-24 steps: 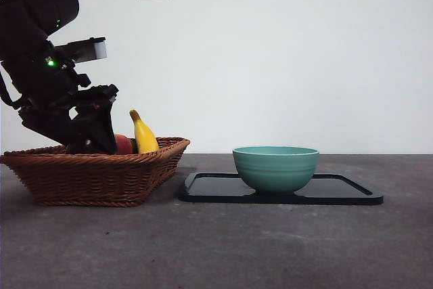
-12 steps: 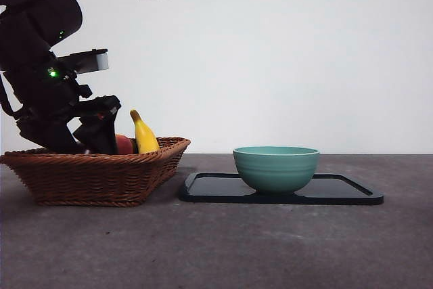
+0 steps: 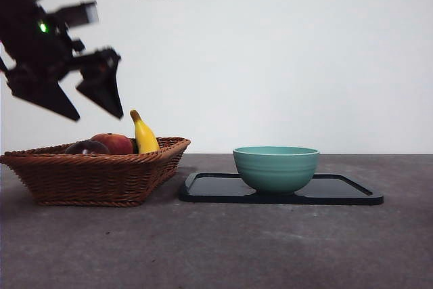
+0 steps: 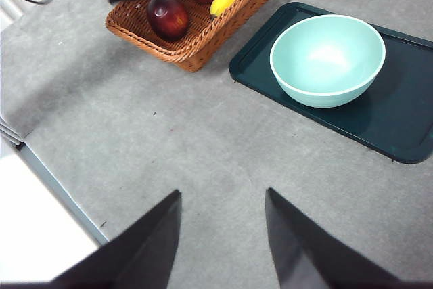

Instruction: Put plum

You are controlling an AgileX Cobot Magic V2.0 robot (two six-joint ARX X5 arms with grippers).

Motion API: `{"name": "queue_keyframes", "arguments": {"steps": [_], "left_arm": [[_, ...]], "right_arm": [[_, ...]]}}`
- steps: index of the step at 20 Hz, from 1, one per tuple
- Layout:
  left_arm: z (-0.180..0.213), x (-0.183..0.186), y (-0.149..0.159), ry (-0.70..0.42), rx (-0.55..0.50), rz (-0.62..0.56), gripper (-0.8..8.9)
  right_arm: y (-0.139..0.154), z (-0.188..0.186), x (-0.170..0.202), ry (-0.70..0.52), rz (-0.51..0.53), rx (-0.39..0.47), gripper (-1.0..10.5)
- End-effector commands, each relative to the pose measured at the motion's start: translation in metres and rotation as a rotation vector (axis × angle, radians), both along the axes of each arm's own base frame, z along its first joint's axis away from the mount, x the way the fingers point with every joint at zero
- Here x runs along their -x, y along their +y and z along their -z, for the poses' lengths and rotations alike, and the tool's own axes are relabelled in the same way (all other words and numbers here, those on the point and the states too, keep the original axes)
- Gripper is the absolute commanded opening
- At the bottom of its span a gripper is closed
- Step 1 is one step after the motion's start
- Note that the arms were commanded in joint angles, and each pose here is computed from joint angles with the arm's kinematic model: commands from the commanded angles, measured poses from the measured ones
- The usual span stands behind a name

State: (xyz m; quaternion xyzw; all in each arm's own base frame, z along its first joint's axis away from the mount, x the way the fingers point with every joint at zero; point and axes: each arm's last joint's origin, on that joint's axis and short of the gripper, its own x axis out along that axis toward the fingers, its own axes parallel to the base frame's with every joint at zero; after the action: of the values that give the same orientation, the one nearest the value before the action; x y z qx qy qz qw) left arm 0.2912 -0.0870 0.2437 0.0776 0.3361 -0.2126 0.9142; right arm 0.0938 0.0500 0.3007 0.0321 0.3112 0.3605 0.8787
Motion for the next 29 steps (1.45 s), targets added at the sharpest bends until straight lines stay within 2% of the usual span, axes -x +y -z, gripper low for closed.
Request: {"name": "queue_keyframes", "arguments": {"steps": [1, 5, 9, 12, 16, 18, 26, 29], "left_arm": [[-0.022, 0.012, 0.0, -0.042, 0.051, 0.007, 4.64], [-0.057, 0.048, 0.005, -0.08, 0.144, 0.108, 4.64], [-0.08, 0.087, 0.012, -0.067, 0.231, 0.199, 4.63], [-0.088, 0.115, 0.018, -0.016, 0.271, 0.266, 4.63], [-0.087, 0.144, 0.024, 0.113, 0.329, 0.367, 4.63], [-0.085, 0.152, 0.025, 0.149, 0.328, 0.408, 4.63], [-0.084, 0.154, 0.026, 0.162, 0.318, 0.413, 4.63], [-0.084, 0.154, 0.026, 0.163, 0.319, 0.413, 4.63]], "right_arm": [[0.001, -0.001, -0.001, 0.0, 0.0, -0.012, 2.0], [0.001, -0.002, -0.001, -0.006, 0.0, -0.015, 2.0], [0.001, -0.002, -0.001, -0.006, 0.0, -0.015, 2.0], [0.001, -0.002, -0.001, -0.006, 0.0, -0.015, 2.0], [0.001, -0.002, -0.001, -0.003, 0.002, -0.017, 2.0], [0.001, -0.002, -0.001, -0.001, 0.003, -0.018, 2.0], [0.001, -0.002, -0.001, 0.016, 0.016, -0.032, 2.0], [0.001, -0.003, -0.007, 0.072, 0.142, -0.09, 2.0]]}}
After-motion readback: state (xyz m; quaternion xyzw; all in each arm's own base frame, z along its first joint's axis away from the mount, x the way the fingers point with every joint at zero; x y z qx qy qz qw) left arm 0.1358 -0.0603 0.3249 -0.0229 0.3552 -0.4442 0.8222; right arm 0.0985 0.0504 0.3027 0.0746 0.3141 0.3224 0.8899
